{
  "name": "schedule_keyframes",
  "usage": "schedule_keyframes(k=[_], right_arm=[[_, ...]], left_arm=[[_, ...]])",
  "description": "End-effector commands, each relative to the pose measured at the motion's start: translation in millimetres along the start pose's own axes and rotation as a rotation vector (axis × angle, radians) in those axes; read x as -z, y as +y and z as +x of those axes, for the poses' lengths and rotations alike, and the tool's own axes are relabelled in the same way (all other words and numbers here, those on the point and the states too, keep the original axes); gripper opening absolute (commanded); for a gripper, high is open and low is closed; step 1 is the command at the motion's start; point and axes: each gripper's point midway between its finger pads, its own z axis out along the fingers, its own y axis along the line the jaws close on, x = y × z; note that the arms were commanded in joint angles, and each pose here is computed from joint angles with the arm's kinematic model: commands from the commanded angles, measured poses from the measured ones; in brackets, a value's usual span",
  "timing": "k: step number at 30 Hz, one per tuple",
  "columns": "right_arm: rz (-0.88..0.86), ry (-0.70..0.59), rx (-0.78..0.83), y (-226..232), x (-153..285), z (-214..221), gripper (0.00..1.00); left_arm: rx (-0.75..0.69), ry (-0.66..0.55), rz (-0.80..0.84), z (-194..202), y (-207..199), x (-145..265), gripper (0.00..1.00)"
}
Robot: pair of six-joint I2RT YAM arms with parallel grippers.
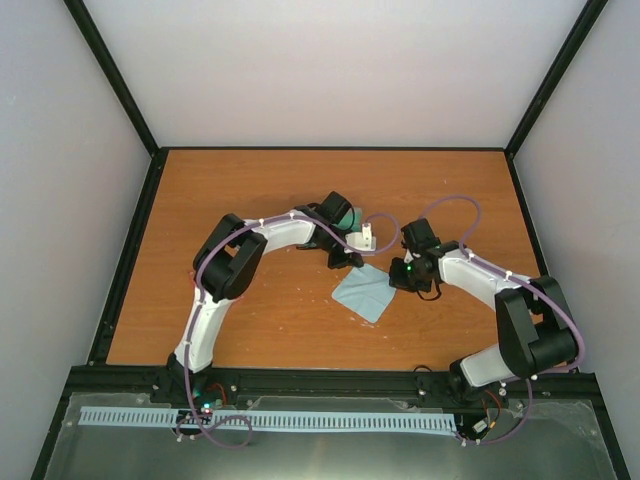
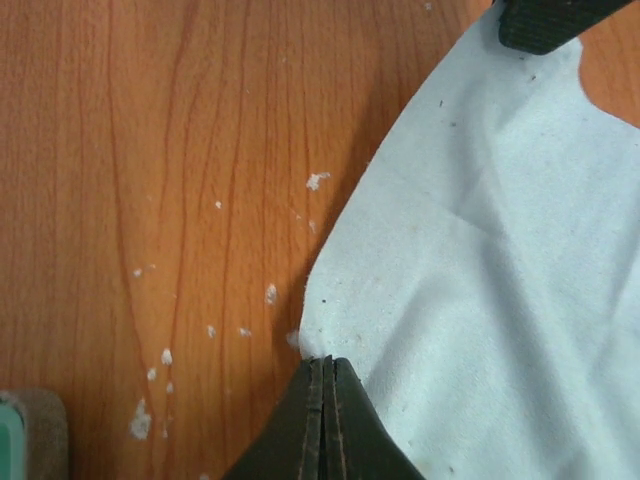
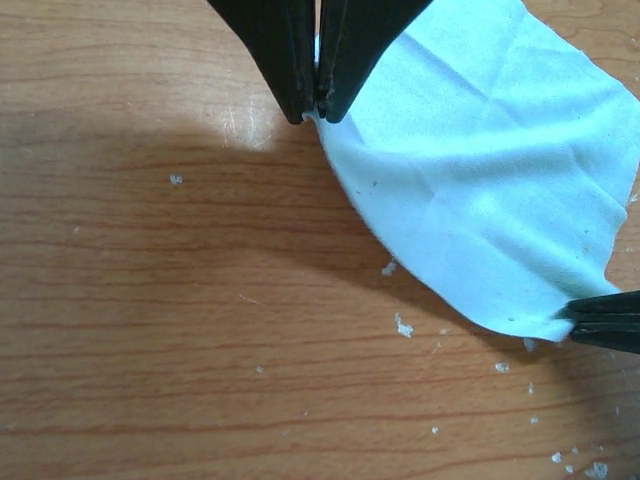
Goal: Organize the sunglasses
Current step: Fold the glasses cleaning cloth at the center of the board.
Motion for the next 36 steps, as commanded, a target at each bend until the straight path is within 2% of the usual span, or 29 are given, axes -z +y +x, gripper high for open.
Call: schedule_keyframes(k=[1,12,36], right_arm=[[-0.028,-0.033,-0.010,2.7,4.8,-1.5,0.03],[-0.098,-0.062,0.009,15.4,15.1,-4.5,0.03],[-0.189,0.010,0.060,34.7,16.6,23.5,0.03]], left_arm=[[0.018,-0.059,-0.019,-17.0,-0.3,29.4,0.01],[0.044,-0.123,-0.009,-23.7,-13.5,46.6,0.01],[0.067,-0.150,-0.023,-18.7,-35.3,66.2,0.01]])
